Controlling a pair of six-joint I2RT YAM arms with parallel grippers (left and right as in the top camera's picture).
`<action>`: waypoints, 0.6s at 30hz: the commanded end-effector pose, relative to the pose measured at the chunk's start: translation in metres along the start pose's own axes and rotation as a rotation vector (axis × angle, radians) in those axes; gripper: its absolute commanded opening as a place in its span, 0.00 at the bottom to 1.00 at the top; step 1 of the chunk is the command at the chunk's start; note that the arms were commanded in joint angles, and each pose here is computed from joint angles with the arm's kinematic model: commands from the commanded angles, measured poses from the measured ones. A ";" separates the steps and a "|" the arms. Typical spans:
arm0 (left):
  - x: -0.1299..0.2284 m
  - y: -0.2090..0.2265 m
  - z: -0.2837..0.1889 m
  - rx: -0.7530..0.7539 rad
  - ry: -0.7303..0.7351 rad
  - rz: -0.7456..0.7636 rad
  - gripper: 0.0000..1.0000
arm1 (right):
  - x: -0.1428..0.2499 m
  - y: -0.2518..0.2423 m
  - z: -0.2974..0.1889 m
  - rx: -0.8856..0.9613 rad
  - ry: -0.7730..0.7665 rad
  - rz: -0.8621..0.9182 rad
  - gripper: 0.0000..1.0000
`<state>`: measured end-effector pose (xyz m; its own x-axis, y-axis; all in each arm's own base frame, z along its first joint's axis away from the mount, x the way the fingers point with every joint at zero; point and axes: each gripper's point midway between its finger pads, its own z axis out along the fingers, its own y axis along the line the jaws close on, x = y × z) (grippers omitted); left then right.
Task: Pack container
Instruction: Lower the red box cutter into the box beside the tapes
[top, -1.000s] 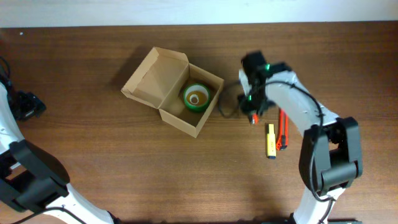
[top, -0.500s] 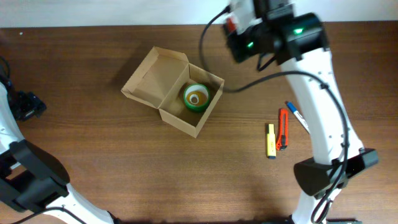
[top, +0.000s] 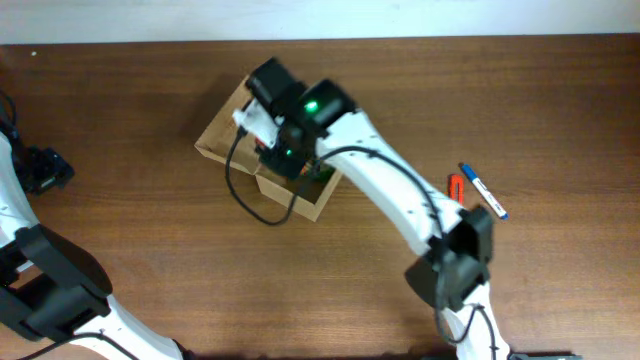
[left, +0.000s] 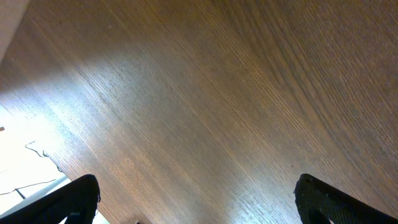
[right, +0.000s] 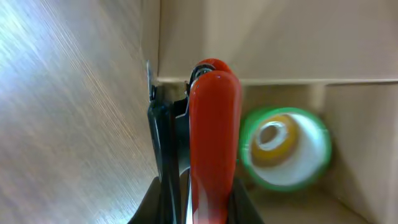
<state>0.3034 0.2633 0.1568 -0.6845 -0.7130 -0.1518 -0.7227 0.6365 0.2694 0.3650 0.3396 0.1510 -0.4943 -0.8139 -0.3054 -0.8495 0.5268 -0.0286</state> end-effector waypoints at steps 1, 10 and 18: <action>0.001 0.005 -0.007 0.000 -0.018 0.001 1.00 | 0.005 -0.008 0.017 0.045 0.038 0.039 0.03; 0.001 0.005 -0.007 0.000 -0.018 0.001 1.00 | 0.025 -0.028 0.034 0.055 0.096 0.065 0.04; 0.001 0.005 -0.007 0.000 -0.018 0.001 1.00 | 0.047 -0.025 0.056 0.011 0.154 0.051 0.04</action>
<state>0.3034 0.2633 0.1568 -0.6845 -0.7130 -0.1519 -0.7227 0.6364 0.2697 0.3749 0.3007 0.0829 -0.5743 -0.8050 -0.1489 -0.8102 0.5850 -0.0376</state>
